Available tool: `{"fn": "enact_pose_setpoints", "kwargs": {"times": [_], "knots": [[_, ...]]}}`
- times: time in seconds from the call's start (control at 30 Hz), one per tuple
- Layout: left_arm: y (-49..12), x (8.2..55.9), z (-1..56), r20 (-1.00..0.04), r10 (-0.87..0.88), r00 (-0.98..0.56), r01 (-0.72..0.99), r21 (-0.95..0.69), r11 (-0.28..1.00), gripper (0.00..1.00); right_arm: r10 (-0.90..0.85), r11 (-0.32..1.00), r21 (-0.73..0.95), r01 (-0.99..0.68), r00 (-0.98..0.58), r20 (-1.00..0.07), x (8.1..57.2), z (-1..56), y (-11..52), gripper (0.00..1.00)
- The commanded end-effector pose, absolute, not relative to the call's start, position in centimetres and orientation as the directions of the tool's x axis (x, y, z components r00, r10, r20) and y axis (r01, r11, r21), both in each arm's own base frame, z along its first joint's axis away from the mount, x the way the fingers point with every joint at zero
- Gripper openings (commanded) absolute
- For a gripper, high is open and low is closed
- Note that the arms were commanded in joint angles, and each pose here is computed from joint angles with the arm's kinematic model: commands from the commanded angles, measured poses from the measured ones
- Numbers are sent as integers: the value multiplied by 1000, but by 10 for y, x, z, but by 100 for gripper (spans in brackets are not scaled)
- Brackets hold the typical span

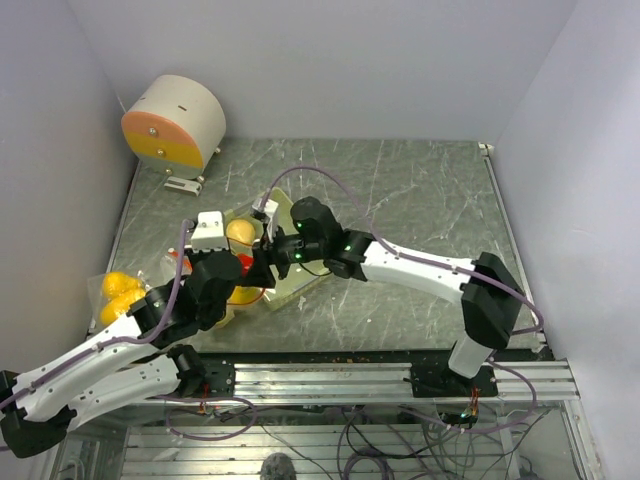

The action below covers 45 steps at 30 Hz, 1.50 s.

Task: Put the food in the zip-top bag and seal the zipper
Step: Place the fake fruit in the zipper food storage bag, then pick up the fake fruit from the bin.

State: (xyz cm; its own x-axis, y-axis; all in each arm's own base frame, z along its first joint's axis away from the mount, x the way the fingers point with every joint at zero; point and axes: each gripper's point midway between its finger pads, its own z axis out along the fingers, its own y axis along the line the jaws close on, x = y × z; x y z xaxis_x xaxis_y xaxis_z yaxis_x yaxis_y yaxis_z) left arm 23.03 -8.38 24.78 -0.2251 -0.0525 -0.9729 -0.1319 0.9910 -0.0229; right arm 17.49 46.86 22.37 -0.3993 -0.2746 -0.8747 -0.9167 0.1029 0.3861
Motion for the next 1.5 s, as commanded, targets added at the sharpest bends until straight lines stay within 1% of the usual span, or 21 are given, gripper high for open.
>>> {"fn": "enact_pose_setpoints", "kwargs": {"times": [0.0, 0.07, 0.13, 0.17, 0.2, 0.37, 0.4, 0.5, 0.6, 0.7, 0.8, 0.97, 1.17, 1.47], "knots": [[-87, 230, 268, -974, -135, -182, -114, -115, 987, 7, -218, 264, 347, -900, -406, -888, 211, 220, 480, 61], [-86, 229, 269, -974, -140, -181, -112, -121, 986, 7, -199, 306, 337, -891, -405, -892, 222, 220, 484, 69], [-85, 228, 269, -973, -136, -184, -112, -117, 987, 7, -201, 338, 324, -884, -404, -893, 229, 220, 484, 80], [-83, 227, 269, -974, -134, -184, -116, -114, 987, 7, -200, 344, 316, -884, -398, -895, 229, 222, 483, 95], [-82, 227, 269, -974, -132, -185, -122, -110, 986, 7, -196, 344, 309, -887, -390, -900, 229, 226, 480, 99], [-81, 226, 266, -974, -124, -190, -125, -101, 987, 7, -137, 336, 280, -899, -341, -930, 218, 259, 457, 100], [-74, 226, 267, -976, -122, -179, -156, -94, 983, 7, -124, 345, 273, -898, -332, -935, 217, 266, 451, 100], [-61, 223, 274, -979, -117, -165, -216, -80, 973, 7, -53, 426, 250, -869, -300, -952, 223, 292, 423, 100], [-40, 216, 289, -983, -123, -137, -280, -81, 957, 7, -23, 533, 255, -807, -315, -949, 245, 293, 403, 100], [-16, 205, 308, -986, -132, -99, -330, -93, 940, 7, -52, 612, 293, -734, -407, -912, 278, 268, 401, 100], [6, 194, 328, -985, -164, -47, -351, -137, 926, 7, -79, 650, 324, -688, -485, -871, 307, 240, 416, 100], [31, 180, 346, -982, -187, 4, -363, -176, 915, 7, -128, 695, 306, -651, -530, -838, 345, 187, 446, 99], [31, 179, 340, -984, -179, -5, -354, -166, 921, 7, -143, 698, 304, -649, -542, -828, 373, 132, 473, 98], [19, 183, 340, -984, -178, -15, -298, -165, 940, 7, -113, 650, 377, -660, -575, -811, 389, 95, 512, 97]]}}
